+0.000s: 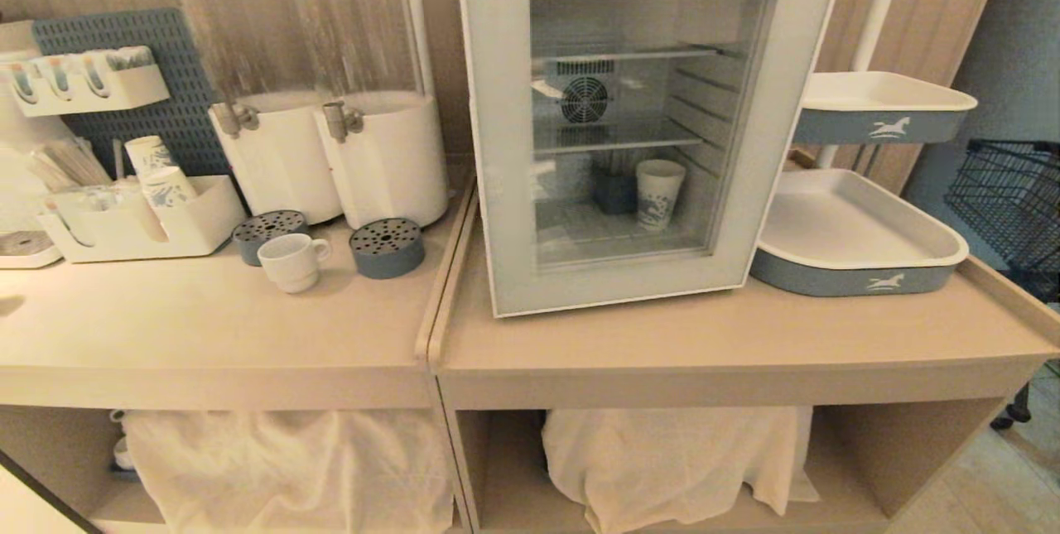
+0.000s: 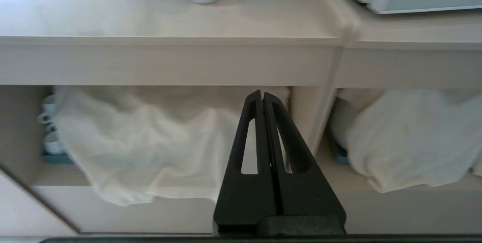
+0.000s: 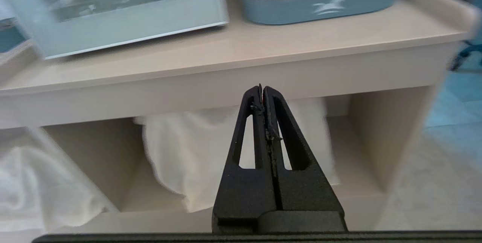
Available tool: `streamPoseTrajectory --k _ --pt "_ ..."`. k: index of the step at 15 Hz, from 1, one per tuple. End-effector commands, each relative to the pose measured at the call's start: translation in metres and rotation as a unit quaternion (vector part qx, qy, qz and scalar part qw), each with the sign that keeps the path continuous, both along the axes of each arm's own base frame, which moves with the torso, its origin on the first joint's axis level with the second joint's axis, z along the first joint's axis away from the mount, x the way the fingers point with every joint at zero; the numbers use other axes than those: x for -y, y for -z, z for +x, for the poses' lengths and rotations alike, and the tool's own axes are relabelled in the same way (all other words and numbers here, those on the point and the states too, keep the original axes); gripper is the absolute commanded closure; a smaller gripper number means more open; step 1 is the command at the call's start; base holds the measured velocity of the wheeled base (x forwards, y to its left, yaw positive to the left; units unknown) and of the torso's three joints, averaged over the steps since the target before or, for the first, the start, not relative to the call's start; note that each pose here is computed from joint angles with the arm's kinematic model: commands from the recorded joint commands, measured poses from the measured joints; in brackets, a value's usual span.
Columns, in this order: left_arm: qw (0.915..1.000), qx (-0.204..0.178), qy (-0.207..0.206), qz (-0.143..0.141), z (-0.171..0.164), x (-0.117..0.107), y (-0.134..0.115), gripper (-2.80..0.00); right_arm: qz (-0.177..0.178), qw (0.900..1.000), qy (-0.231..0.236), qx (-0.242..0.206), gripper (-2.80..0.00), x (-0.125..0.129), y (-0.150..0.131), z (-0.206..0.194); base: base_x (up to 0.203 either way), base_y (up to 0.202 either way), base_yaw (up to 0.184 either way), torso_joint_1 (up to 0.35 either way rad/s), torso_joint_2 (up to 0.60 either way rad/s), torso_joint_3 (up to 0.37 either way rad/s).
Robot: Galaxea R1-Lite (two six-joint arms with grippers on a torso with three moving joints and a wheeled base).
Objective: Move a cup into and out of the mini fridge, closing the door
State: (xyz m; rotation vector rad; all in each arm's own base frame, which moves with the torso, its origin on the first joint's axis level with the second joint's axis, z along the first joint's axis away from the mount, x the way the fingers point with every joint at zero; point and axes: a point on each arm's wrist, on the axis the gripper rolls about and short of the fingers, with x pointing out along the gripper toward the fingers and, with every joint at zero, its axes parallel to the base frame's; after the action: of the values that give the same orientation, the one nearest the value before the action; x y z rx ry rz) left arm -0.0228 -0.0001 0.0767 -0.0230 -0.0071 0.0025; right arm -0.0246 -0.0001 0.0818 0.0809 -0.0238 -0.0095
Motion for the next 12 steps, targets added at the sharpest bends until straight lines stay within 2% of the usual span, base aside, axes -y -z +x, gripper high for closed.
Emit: streamPoseTrajectory --k 1,12 --pt "1.0 0.0 0.0 -0.001 0.0 0.0 0.0 0.0 0.0 1.0 0.0 0.0 0.0 0.0 0.0 0.0 0.0 0.2 0.011 0.001 0.0 0.006" --pt "1.0 0.0 0.0 -0.001 0.0 0.0 0.0 0.0 0.0 1.0 0.0 0.0 0.0 0.0 0.0 0.0 0.0 0.197 0.01 0.003 0.0 0.002"
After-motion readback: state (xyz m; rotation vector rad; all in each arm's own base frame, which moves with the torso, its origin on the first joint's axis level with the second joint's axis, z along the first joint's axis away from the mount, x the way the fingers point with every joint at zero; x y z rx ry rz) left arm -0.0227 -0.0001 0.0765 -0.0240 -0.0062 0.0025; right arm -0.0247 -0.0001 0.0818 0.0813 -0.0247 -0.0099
